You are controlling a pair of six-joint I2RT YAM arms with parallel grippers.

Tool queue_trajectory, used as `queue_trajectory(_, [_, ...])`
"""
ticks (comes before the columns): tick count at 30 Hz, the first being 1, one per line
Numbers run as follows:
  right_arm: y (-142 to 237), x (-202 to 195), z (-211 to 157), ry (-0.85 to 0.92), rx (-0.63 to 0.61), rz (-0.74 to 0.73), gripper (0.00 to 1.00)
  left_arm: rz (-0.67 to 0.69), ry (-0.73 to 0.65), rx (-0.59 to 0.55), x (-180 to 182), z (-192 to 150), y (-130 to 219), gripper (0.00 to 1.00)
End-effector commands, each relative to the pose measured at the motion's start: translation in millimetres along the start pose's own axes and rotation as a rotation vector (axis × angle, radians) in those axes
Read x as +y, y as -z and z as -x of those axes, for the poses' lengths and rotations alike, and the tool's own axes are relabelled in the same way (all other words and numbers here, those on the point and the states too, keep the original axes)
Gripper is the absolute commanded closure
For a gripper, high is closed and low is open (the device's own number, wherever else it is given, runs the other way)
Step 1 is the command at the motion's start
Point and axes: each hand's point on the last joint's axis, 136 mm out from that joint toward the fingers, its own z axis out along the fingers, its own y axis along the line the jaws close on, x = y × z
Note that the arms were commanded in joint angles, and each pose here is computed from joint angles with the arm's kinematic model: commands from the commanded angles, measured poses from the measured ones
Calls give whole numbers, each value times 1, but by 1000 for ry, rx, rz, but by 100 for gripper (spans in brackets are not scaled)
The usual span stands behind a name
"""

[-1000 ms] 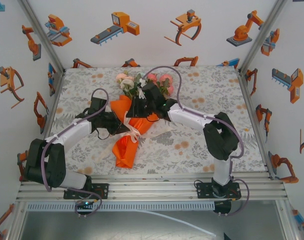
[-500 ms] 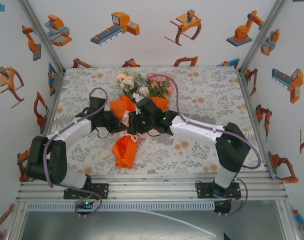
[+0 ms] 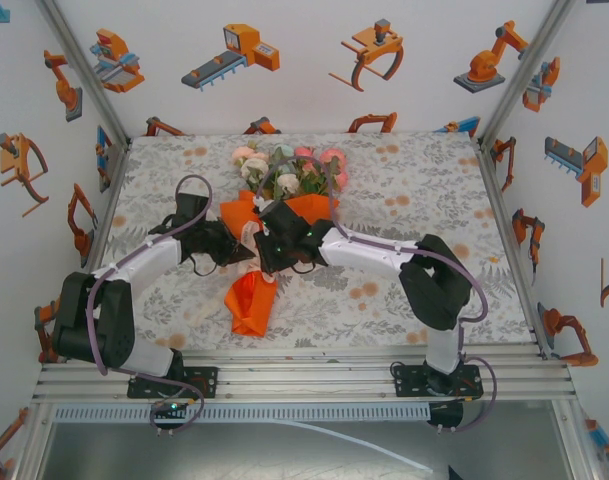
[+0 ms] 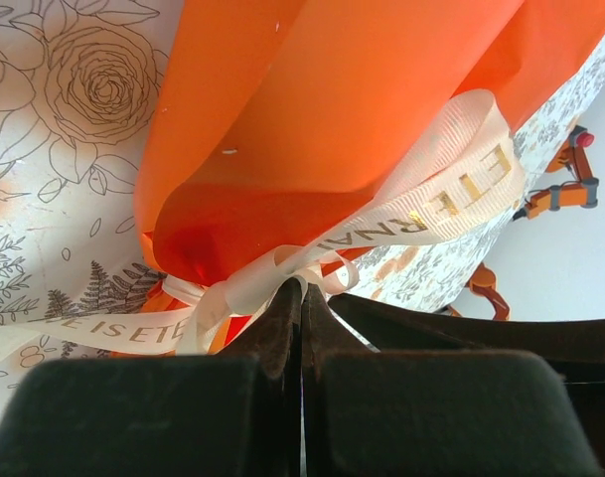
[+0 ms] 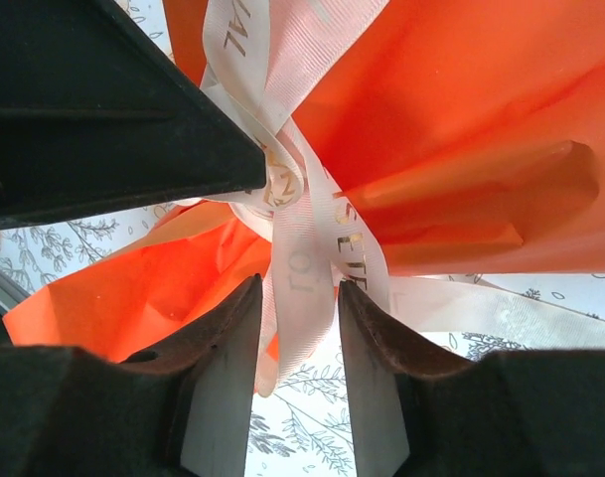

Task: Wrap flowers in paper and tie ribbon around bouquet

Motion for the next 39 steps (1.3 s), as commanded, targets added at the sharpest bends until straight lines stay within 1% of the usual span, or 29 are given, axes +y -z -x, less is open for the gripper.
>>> queue_trajectory(1, [-5, 8, 4, 18, 19, 37, 62, -15, -9, -18, -4, 3, 8, 100])
queue_trajectory(3, [-9, 5, -1, 8, 36, 32, 68, -16, -5, -16, -3, 3, 8, 100])
queue_trajectory(4, [-10, 4, -1, 4, 36, 25, 72, -15, -4, -15, -2, 3, 8, 100])
queue_trajectory(6, [-7, 3, 3, 3, 17, 13, 86, -17, -3, -16, -1, 3, 8, 100])
queue_trajectory(7, [-5, 3, 6, 8, 6, 13, 90, -16, -5, -12, -1, 2, 7, 100])
queue_trajectory(11, [1, 4, 15, 14, -21, 18, 100, -1, 6, -16, 5, 2, 9, 100])
queue_trajectory(15, [11, 4, 26, 17, -63, 30, 100, -14, 8, -14, 5, 0, 12, 100])
queue_trajectory(17, [17, 4, 32, 9, -91, 46, 100, -42, -9, -1, 0, -3, 14, 100])
queue_trajectory(23, [28, -2, 50, -67, -162, 114, 100, -98, -46, 50, -8, -16, 17, 100])
queue_trajectory(30, [32, 4, 55, -101, -187, 170, 100, -105, -62, 83, -8, -23, 10, 100])
queue_trajectory(36, [32, 21, 58, -160, -191, 279, 100, -156, -32, 93, -22, -21, 1, 100])
queue_trajectory(39, [34, 27, 61, -182, -202, 321, 100, -156, -17, 88, -23, -18, -3, 100])
